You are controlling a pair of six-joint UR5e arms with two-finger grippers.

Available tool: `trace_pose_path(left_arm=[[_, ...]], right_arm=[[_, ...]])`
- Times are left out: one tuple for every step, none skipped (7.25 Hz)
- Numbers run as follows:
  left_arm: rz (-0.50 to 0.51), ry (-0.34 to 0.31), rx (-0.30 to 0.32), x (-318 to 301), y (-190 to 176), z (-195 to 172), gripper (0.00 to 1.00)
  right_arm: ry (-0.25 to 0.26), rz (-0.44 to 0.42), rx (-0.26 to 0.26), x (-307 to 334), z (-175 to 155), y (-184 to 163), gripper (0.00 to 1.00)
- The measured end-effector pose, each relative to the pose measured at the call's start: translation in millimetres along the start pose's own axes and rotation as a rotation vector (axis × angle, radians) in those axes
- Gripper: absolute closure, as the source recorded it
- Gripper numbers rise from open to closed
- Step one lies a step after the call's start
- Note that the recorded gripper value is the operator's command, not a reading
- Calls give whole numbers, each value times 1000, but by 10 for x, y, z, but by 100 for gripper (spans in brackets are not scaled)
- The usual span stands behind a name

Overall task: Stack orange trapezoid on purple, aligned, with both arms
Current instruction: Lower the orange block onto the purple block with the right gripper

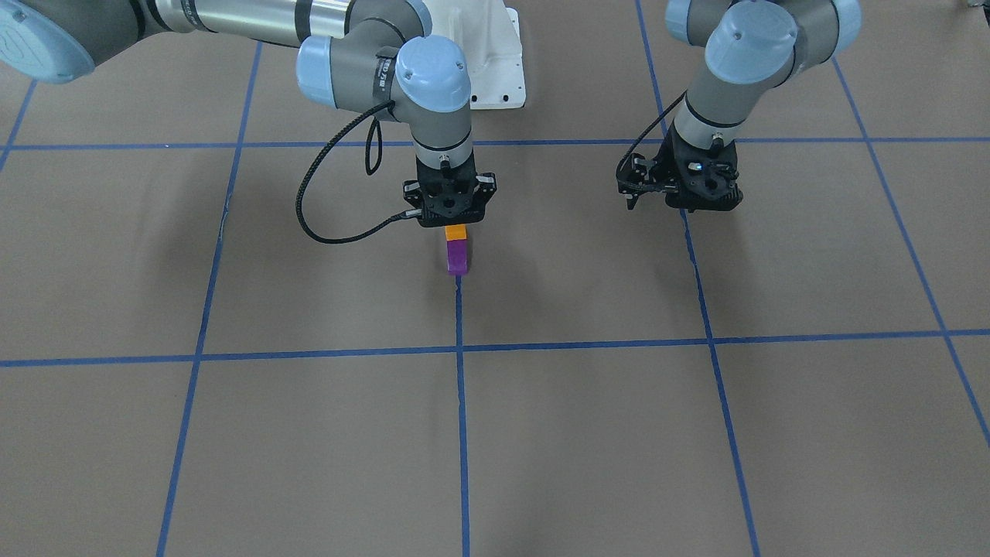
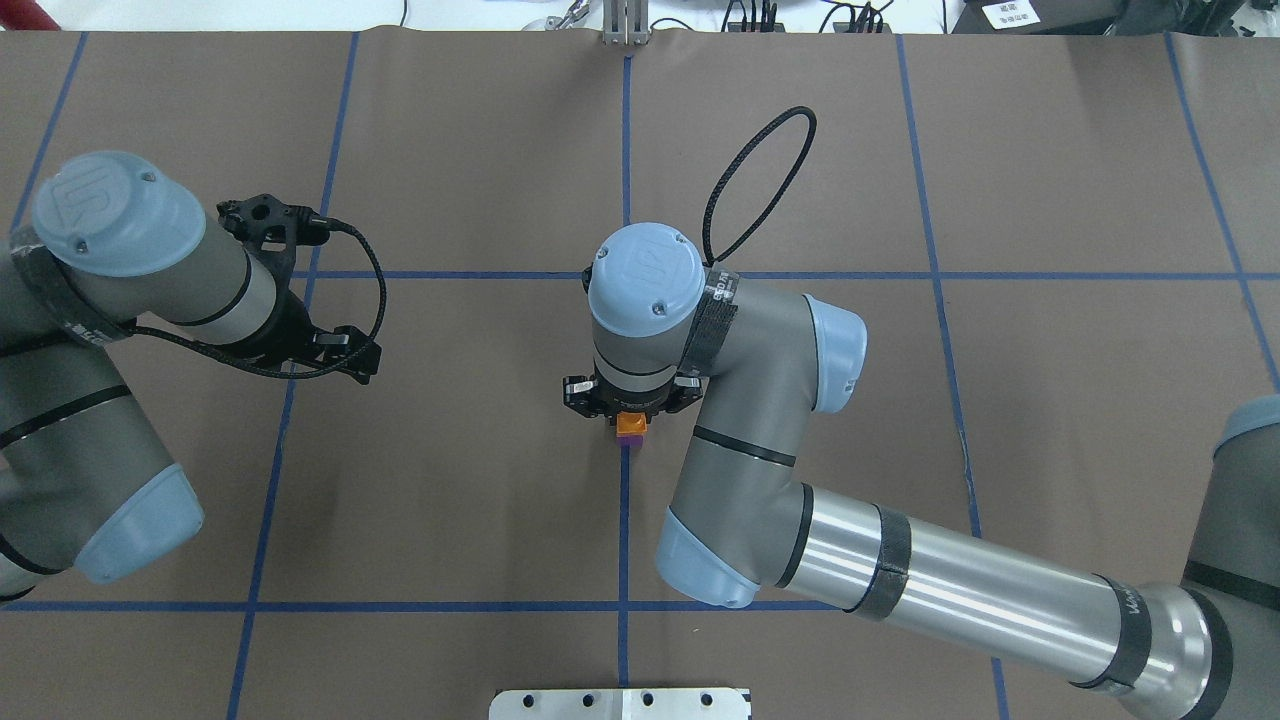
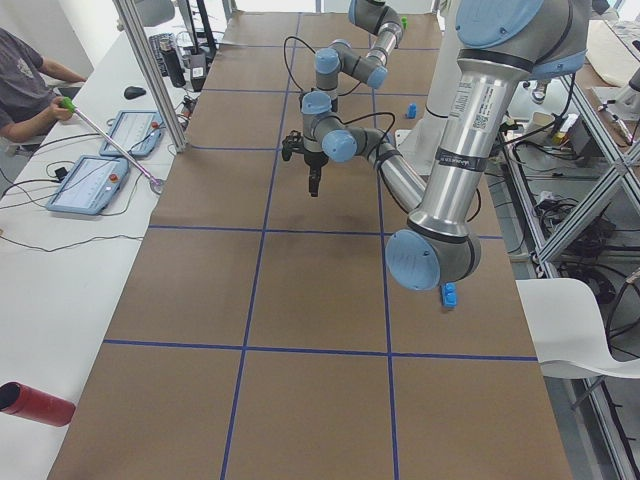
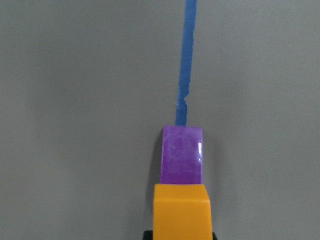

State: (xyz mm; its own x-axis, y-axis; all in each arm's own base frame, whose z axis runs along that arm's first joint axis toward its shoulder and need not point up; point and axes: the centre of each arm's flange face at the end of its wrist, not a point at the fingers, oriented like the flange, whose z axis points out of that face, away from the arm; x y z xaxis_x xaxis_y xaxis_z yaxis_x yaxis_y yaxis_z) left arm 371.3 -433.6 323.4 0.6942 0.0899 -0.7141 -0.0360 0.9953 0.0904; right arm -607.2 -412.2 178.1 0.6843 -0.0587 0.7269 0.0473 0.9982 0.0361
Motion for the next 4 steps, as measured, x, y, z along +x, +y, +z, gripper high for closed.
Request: trace_pose_path(left_arm=[[0,-1,0,-3,1,2,1],[0,-1,-1,-6,1,6,1],[0,-2,-1,-9,0,9,1],[0,-3,-1,-10,-1,10,1]], right_arm=[[4,0,-1,-29,21,-19,100],[9,-2,-2,-45,41,-34,100],[12,-6,-4,-52,59,-40,100],[14,-7,-5,-53,70,-40,100]])
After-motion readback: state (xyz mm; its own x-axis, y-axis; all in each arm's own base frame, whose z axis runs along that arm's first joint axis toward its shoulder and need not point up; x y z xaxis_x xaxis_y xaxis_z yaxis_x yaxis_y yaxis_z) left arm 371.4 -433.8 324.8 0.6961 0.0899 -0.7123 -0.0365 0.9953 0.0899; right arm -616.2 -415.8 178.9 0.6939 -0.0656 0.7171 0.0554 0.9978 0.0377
